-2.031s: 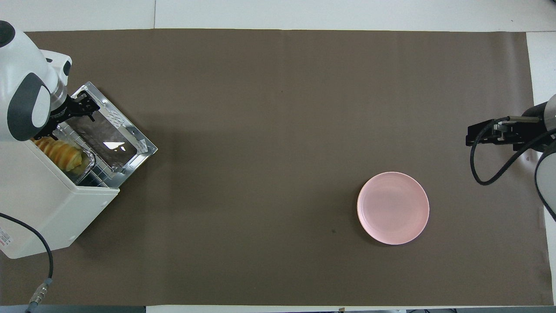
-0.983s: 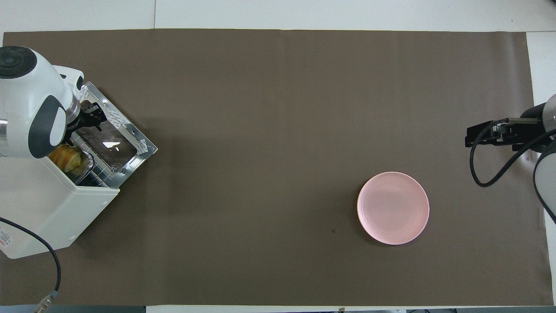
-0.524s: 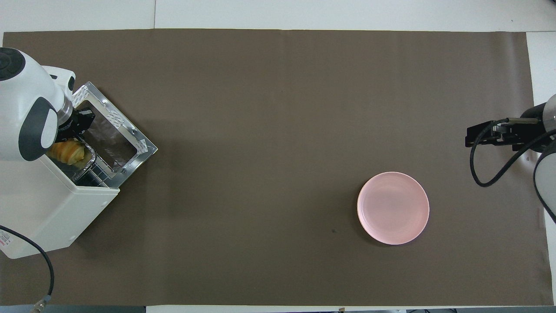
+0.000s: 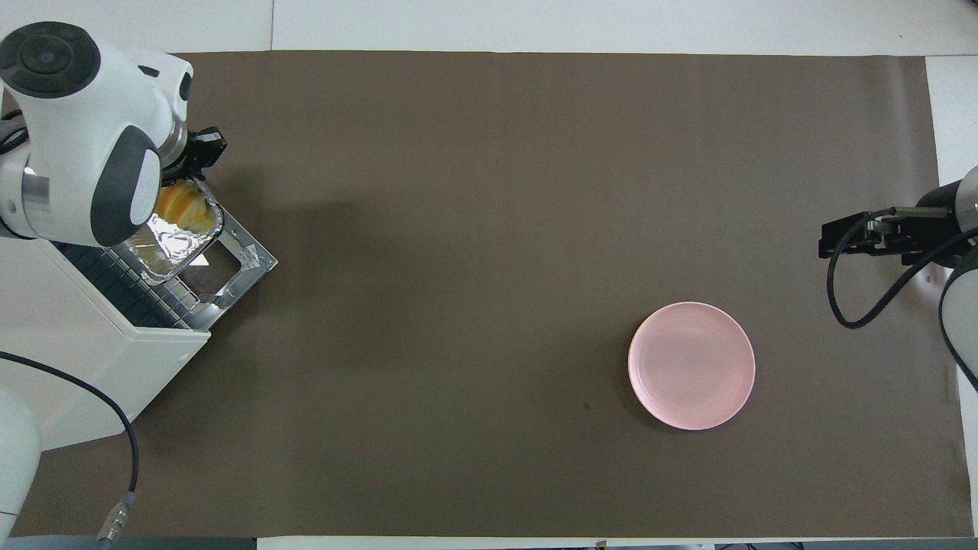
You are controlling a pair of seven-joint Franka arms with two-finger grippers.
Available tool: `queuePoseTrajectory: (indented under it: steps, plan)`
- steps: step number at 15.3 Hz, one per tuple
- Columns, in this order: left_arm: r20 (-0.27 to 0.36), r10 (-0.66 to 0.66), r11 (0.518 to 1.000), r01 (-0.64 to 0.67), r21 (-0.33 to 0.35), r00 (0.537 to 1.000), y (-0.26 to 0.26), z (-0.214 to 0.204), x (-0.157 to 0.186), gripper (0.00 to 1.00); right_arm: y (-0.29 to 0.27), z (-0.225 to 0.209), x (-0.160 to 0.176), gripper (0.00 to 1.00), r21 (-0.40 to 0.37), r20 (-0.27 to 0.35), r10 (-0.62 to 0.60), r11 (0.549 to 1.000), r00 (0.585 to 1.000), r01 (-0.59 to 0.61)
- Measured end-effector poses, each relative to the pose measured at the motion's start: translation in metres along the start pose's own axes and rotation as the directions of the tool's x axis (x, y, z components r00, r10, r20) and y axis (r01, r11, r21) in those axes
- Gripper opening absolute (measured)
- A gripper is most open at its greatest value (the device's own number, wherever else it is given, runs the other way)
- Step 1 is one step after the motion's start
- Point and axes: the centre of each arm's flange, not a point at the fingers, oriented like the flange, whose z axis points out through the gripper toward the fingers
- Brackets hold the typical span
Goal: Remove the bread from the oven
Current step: 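Pull the foil tray out of the oven with the left gripper, then carry the foil tray to the table center and release it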
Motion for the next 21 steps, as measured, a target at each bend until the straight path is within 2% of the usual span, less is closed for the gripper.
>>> queuePoseTrajectory:
  steps: [3, 7, 10, 13, 16, 21]
  plan:
    - [-0.013, 0.117, 0.992, -0.117, -0.041, 0.993, 0.08, -0.02, -0.046, 0.02, 0.0, 0.0, 0.0, 1.0, 0.0, 0.0, 0.0, 1.0, 1.0, 0.0]
    - [0.028, 0.291, 0.956, -0.29, -0.049, 0.956, 0.192, -0.032, -0.15, 0.02, 0.0, 0.0, 0.0, 1.0, 0.0, 0.0, 0.0, 1.0, 1.0, 0.0]
    - [0.045, 0.372, 0.927, -0.369, -0.071, 0.927, 0.233, -0.042, -0.209, 0.02, 0.002, 0.0, 0.0, 1.0, 0.0, 0.0, 0.003, 1.0, 1.0, -0.003]
    - [0.057, 0.46, 0.887, -0.458, -0.051, 0.886, 0.268, -0.028, -0.271, 0.02, 0.008, -0.001, 0.001, 1.0, 0.001, -0.001, 0.015, 1.0, 1.0, -0.015]
    - [0.05, 0.499, 0.866, -0.497, -0.053, 0.865, 0.282, -0.025, -0.296, 0.02, 0.01, -0.001, 0.001, 1.0, 0.002, -0.006, 0.018, 1.0, 1.0, -0.018]
    - [-0.01, 0.583, 0.808, -0.581, -0.093, 0.812, 0.298, -0.032, -0.322, 0.02, 0.011, -0.004, 0.004, 1.0, 0.004, -0.035, 0.006, 1.0, 0.999, -0.006]
